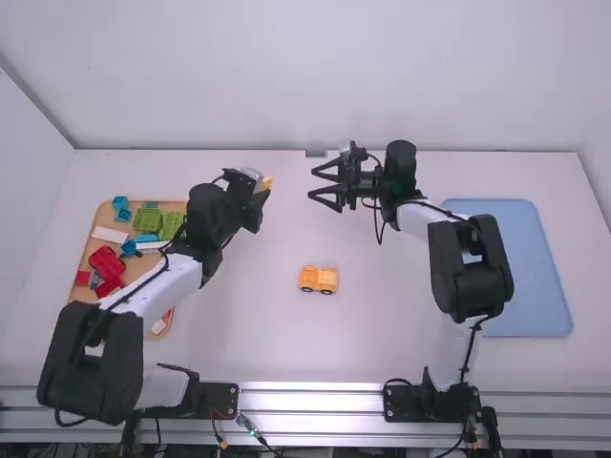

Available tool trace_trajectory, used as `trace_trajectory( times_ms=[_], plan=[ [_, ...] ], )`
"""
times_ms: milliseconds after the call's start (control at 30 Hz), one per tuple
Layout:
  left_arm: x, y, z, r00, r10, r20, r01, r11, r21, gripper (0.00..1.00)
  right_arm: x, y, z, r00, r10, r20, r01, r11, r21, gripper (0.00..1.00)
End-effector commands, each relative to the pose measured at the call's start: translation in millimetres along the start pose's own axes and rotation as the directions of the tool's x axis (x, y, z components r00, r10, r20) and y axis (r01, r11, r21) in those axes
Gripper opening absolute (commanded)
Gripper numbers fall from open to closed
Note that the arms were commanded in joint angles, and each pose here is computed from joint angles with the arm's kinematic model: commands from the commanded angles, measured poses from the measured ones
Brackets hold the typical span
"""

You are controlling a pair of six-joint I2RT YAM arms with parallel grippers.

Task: Assemble lego blocks to make yellow taxi

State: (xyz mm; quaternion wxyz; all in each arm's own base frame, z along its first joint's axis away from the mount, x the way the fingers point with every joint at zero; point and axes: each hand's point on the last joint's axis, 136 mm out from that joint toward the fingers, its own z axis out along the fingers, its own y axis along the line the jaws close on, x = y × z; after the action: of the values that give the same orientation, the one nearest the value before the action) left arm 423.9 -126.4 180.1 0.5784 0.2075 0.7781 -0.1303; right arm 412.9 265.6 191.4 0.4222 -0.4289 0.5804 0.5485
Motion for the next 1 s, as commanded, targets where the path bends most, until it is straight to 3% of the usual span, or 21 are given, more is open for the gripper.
trace_trajectory(
  times_ms=[0, 200, 367, 967],
  plan=[
    [9, -24, 11, 1.0, 0.019, 0.012, -0.02, 0.993, 0.114, 0.02, -8, 2, 11, 0.999, 0.054, 0.0, -0.054, 0.998, -0.015, 0.78],
    [12, -34, 36, 0.998, 0.003, 0.062, -0.007, 0.998, 0.066, 0.02, -8, -9, 25, 0.989, 0.147, 0.02, -0.148, 0.986, 0.072, 0.77],
    [8, -32, 40, 0.995, -0.059, 0.084, 0.058, 0.998, 0.015, 0.02, -7, -14, 32, 0.989, 0.147, 0.028, -0.149, 0.982, 0.117, 0.75],
    [3, -46, 41, 0.988, -0.121, 0.095, 0.115, 0.991, 0.069, 0.02, -2, -19, 52, 0.991, 0.132, 0.024, -0.134, 0.973, 0.188, 0.68]
  ],
)
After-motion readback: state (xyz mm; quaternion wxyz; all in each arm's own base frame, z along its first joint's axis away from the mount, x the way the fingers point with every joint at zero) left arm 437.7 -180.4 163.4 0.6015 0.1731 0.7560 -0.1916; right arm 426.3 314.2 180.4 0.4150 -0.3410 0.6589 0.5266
